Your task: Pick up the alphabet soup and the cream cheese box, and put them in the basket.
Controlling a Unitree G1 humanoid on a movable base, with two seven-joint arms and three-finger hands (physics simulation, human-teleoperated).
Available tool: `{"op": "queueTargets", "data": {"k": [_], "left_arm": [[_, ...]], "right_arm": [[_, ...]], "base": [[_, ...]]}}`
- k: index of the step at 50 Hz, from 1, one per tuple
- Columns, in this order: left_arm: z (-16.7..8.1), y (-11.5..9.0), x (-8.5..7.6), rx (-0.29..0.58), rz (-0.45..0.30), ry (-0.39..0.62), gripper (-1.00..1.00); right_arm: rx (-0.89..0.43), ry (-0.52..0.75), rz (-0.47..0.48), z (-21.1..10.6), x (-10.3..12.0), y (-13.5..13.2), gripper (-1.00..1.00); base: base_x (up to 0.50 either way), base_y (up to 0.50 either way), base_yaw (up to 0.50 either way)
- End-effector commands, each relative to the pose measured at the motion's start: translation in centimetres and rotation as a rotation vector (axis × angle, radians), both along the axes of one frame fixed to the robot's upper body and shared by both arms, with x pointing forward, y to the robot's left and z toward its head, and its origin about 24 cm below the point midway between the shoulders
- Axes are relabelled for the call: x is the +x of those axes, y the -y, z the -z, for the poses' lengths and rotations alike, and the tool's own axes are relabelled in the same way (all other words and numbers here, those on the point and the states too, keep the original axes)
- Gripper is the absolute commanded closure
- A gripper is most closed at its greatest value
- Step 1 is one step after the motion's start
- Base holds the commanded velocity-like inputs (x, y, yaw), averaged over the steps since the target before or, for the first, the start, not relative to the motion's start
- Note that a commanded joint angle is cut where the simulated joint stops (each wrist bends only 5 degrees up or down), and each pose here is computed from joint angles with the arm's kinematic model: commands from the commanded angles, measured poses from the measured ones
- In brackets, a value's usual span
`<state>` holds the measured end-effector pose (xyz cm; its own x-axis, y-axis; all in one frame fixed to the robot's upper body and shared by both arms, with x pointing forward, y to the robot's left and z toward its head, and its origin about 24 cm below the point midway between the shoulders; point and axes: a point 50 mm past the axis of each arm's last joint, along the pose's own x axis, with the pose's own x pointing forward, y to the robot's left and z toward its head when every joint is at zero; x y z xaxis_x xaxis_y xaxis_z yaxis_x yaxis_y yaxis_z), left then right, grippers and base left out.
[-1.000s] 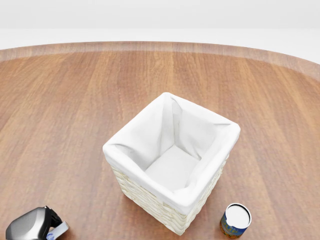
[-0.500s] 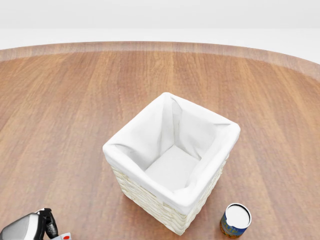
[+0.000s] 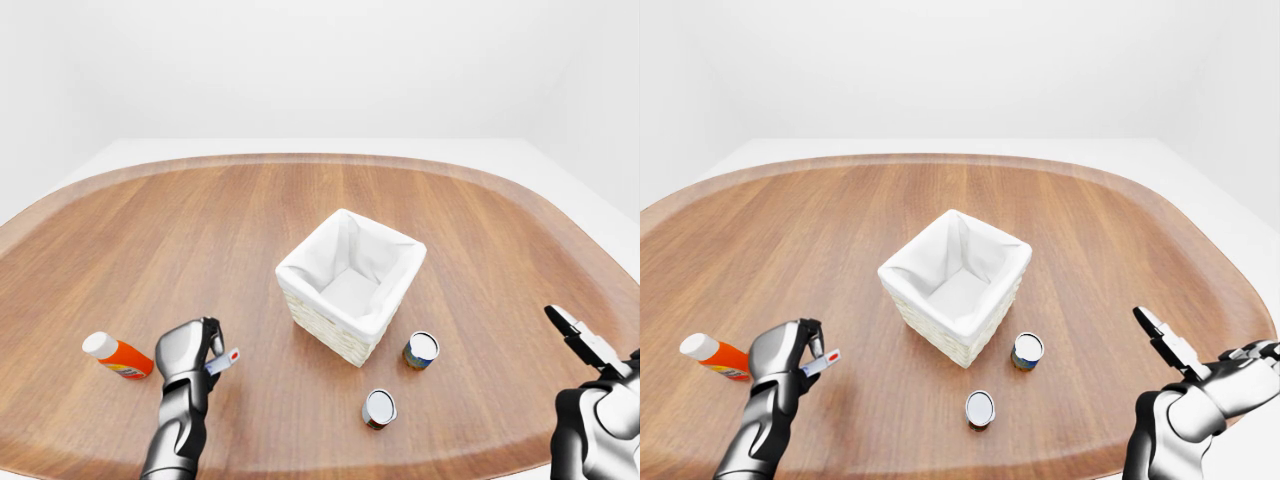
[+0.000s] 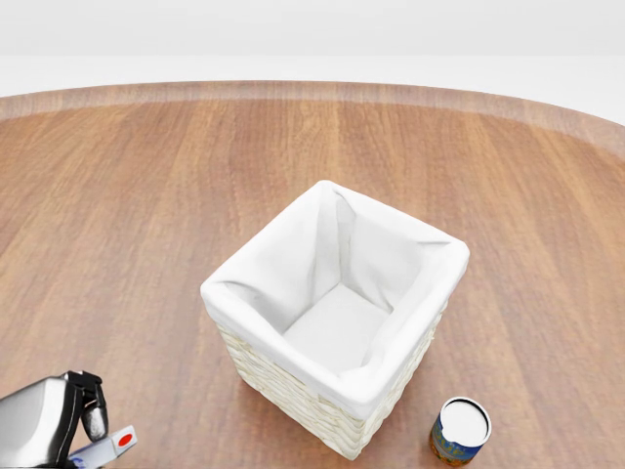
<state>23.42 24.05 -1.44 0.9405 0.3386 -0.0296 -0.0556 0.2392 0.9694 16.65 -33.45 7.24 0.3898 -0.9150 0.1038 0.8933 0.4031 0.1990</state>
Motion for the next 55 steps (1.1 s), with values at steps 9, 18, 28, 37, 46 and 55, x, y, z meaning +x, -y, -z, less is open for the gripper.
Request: {"op": "queueTargets", "data": {"k": [9, 18, 28, 37, 46, 55], "left_arm": [[-6.3, 1.7, 1.3, 0.113, 0.065, 0.267, 1.00], [-9.8, 3.9, 2.1, 0.226, 0.144, 0.344, 1.00], [-13.2, 6.5, 3.7, 0.374, 0.222, 0.316, 1.00], [-16.8, 6.8, 3.5, 0.449, 0.197, 0.317, 1.00], [-19.1, 7.3, 3.4, 0.533, 0.149, 0.296, 1.00], [-20.9, 8.3, 2.7, 0.566, 0.121, 0.293, 1.00]], "right_arm": [[0.001, 0.005, -0.001, -0.1, 0.0, 0.0, -1.00], [0.000, 0.005, 0.000, -0.1, 0.0, 0.0, -1.00], [-0.002, 0.009, -0.002, -0.2, 0.0, -0.1, -1.00], [-0.002, 0.009, 0.000, -0.2, -0.1, -0.1, -1.00], [0.001, 0.004, 0.000, 0.0, 0.0, 0.0, -1.00], [-0.002, 0.007, 0.001, -0.1, 0.0, 0.0, -1.00]], "base": [[0.00, 0.00, 0.00], [0.00, 0.00, 0.00], [0.00, 0.00, 0.00], [0.00, 0.00, 0.00], [0.00, 0.00, 0.00], [0.00, 0.00, 0.00]]}}
